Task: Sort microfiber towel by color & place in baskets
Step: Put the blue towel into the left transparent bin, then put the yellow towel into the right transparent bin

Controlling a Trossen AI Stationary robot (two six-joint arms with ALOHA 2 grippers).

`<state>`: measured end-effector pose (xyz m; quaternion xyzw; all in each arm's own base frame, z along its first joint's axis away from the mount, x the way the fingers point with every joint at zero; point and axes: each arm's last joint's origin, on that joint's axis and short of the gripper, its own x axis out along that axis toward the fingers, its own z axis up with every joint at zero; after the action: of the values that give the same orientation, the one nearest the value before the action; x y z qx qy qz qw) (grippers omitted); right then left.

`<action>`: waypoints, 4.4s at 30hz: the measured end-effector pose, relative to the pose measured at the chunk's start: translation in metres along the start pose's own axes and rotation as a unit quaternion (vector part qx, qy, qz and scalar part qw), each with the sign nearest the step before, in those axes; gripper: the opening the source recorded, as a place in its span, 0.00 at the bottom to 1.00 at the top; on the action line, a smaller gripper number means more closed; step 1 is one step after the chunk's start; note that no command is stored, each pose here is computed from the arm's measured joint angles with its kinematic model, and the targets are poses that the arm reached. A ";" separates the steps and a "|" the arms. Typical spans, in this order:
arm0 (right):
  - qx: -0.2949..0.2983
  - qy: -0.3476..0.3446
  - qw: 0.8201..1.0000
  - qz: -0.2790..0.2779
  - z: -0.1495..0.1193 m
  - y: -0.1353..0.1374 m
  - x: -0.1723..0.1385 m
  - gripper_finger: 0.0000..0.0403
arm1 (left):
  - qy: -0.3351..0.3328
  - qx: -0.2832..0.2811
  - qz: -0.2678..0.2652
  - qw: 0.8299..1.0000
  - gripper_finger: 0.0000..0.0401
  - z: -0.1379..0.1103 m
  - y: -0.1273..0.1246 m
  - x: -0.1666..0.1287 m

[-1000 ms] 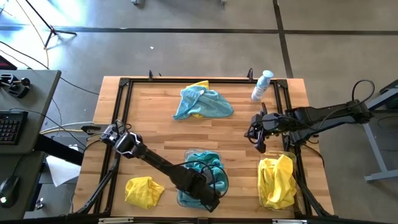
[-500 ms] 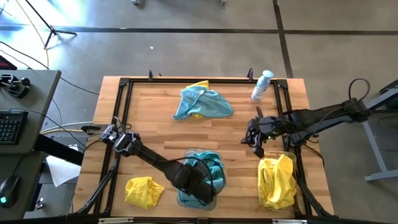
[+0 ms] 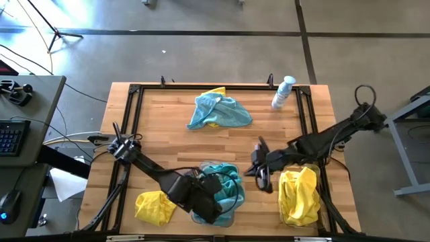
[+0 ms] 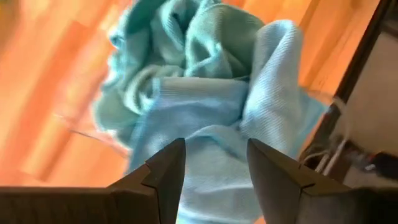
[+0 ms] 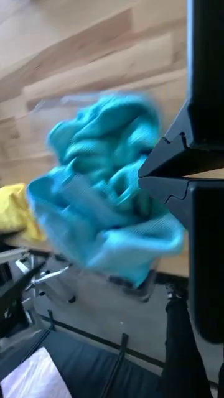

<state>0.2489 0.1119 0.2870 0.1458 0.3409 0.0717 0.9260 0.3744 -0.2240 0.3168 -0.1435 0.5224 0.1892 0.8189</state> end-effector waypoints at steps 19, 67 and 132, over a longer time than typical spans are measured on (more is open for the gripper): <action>0.038 0.086 0.991 -0.094 0.080 0.064 0.089 0.00 | -0.023 0.204 0.048 0.978 0.40 -0.040 0.058 -0.056; 0.137 0.239 0.949 -0.154 0.048 0.028 0.212 0.05 | -0.063 0.017 -0.180 0.981 0.40 -0.171 0.151 0.012; -0.130 0.308 0.927 -0.171 0.074 -0.028 0.040 0.00 | -0.066 -0.250 -0.210 0.943 0.40 -0.148 0.151 0.016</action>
<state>0.3288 0.0786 0.3072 -0.0653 0.6169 -0.0029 0.7843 0.1924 -0.1514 0.2353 -0.4371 0.3611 0.1464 0.8106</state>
